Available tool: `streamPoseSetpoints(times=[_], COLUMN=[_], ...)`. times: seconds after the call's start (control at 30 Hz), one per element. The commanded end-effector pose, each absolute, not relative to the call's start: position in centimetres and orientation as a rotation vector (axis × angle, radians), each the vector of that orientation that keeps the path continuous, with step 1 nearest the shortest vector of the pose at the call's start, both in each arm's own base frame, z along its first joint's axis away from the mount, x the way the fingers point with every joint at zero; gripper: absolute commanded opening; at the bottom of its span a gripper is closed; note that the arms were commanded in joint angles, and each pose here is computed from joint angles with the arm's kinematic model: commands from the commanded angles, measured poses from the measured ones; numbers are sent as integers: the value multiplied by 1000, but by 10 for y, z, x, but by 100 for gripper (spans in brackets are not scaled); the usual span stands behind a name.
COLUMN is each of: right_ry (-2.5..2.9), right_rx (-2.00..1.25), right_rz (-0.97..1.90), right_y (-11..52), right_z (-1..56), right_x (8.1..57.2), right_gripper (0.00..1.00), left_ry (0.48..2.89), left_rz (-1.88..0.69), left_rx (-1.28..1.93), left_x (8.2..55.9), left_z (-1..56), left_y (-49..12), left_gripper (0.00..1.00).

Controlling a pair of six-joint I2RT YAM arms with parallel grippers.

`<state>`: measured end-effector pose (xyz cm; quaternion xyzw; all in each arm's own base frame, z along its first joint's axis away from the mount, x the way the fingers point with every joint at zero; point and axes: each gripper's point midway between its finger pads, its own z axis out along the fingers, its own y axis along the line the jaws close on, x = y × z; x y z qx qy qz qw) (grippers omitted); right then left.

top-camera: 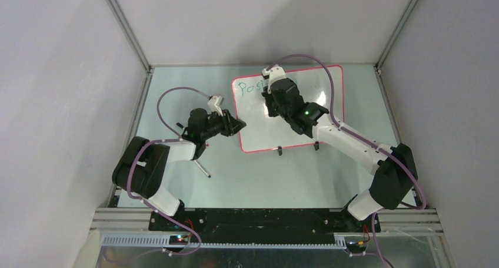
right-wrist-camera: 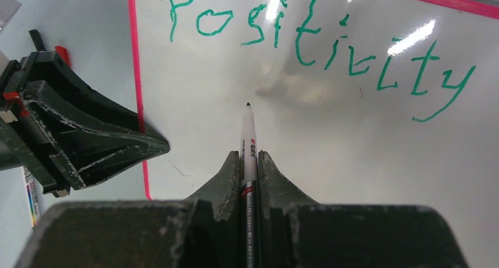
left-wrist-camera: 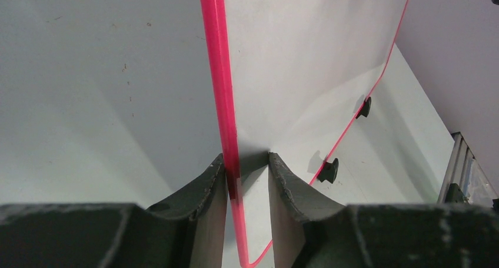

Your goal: Write a sentence on the whiteboard

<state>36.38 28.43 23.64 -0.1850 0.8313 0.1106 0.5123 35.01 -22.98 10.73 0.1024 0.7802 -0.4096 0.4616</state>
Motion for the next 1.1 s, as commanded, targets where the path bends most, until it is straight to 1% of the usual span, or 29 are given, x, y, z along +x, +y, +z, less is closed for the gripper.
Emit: streamPoseSetpoints(times=[0.0,0.57,1.07], right_ry=[1954,1961,2045], right_rx=[-415,-400,-421], right_rz=[239,213,171], right_y=[285,287,281], right_z=[256,253,228], right_x=[372,380,373], right_gripper=[0,0,0], left_ry=[1860,1859,1856], left_rz=[-983,-983,-983], left_rx=[297,302,306], left_x=[359,358,357], left_z=[123,123,124], left_y=[-233,-233,-233], left_gripper=[34,31,29])
